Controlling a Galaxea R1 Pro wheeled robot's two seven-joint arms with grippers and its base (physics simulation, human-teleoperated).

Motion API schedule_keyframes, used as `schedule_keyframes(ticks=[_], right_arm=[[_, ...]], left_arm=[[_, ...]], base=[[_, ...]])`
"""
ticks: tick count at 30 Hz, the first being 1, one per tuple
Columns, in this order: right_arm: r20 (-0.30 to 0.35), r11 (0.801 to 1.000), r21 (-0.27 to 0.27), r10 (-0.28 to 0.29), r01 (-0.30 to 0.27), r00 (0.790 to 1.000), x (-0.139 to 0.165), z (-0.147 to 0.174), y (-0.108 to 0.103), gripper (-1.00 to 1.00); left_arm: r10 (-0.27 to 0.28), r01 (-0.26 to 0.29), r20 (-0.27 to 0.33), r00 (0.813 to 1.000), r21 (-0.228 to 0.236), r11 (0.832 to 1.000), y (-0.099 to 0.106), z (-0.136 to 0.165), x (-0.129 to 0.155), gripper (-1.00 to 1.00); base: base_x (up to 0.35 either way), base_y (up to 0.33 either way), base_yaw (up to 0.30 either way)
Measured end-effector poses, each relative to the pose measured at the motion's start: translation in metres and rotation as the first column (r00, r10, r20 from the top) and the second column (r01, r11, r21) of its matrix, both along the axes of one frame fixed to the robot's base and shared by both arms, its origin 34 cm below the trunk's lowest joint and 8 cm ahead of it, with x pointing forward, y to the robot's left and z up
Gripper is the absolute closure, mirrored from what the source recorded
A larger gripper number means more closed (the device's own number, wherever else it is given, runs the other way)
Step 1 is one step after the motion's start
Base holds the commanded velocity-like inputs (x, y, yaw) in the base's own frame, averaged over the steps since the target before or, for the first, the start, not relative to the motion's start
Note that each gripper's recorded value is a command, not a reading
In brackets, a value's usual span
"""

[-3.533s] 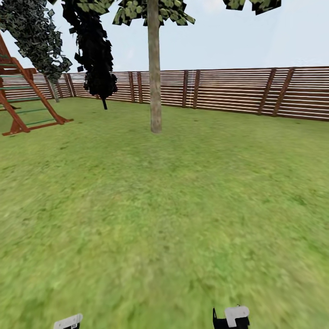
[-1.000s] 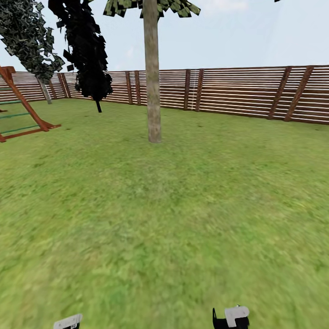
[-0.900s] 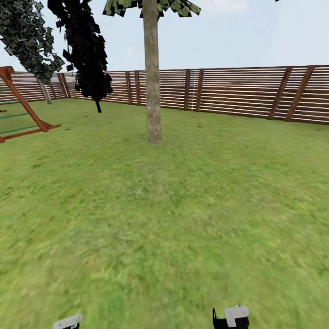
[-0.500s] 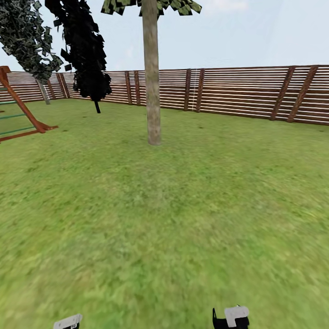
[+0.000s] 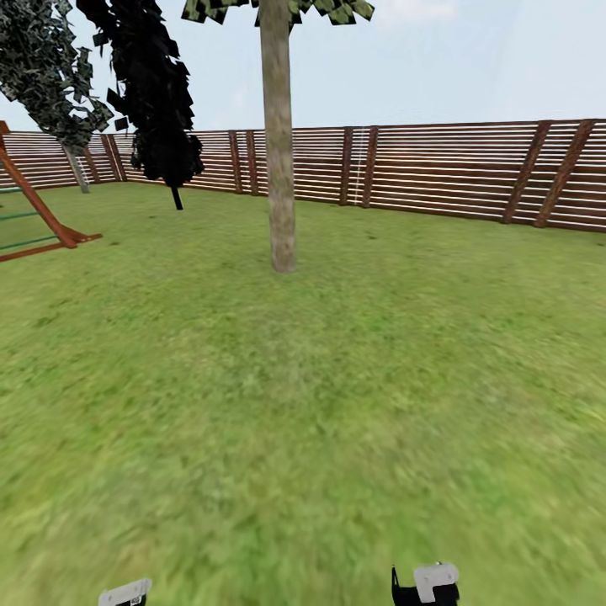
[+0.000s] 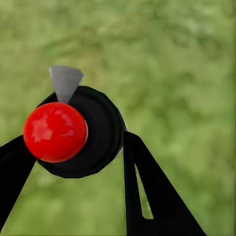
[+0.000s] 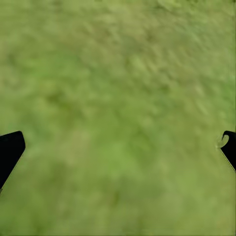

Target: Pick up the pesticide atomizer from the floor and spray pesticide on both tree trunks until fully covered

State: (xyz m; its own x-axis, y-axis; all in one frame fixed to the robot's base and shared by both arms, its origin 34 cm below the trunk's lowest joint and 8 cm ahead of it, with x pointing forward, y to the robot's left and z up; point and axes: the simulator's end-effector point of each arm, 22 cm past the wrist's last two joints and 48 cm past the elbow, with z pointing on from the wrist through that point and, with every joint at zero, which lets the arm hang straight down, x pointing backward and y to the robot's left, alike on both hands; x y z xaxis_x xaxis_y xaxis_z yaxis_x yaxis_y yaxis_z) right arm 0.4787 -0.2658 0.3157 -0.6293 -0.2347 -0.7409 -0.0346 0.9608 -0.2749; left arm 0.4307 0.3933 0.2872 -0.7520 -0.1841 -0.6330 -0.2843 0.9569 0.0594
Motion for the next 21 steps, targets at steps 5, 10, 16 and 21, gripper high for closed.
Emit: schedule_keyframes(ticks=[5,10,16,21], right_arm=[[0.000,1.000,-0.002,0.001,-0.001,1.000,0.0000,0.0000,-0.0009,-1.00],[0.000,1.000,-0.002,0.001,-0.001,1.000,0.0001,0.0000,-0.0009,-1.00],[0.000,1.000,-0.002,0.001,-0.001,1.000,0.0001,0.0001,-0.0009,-1.00],[0.000,1.000,-0.002,0.001,-0.001,1.000,0.0000,0.0000,-0.0009,-1.00]], left_arm=[[0.000,0.000,0.000,1.000,0.000,1.000,0.0000,0.0000,0.0000,1.00],[0.000,0.000,0.000,1.000,0.000,1.000,0.0000,0.0000,0.0000,1.00],[0.000,0.000,0.000,1.000,0.000,1.000,0.0000,0.0000,0.0000,1.00],[-0.001,0.001,0.000,1.000,0.000,1.000,-0.0001,0.0000,0.0000,1.00]], base=[[0.340,0.000,0.000],[0.340,0.000,0.000],[0.340,0.000,0.000],[0.340,0.000,0.000]])
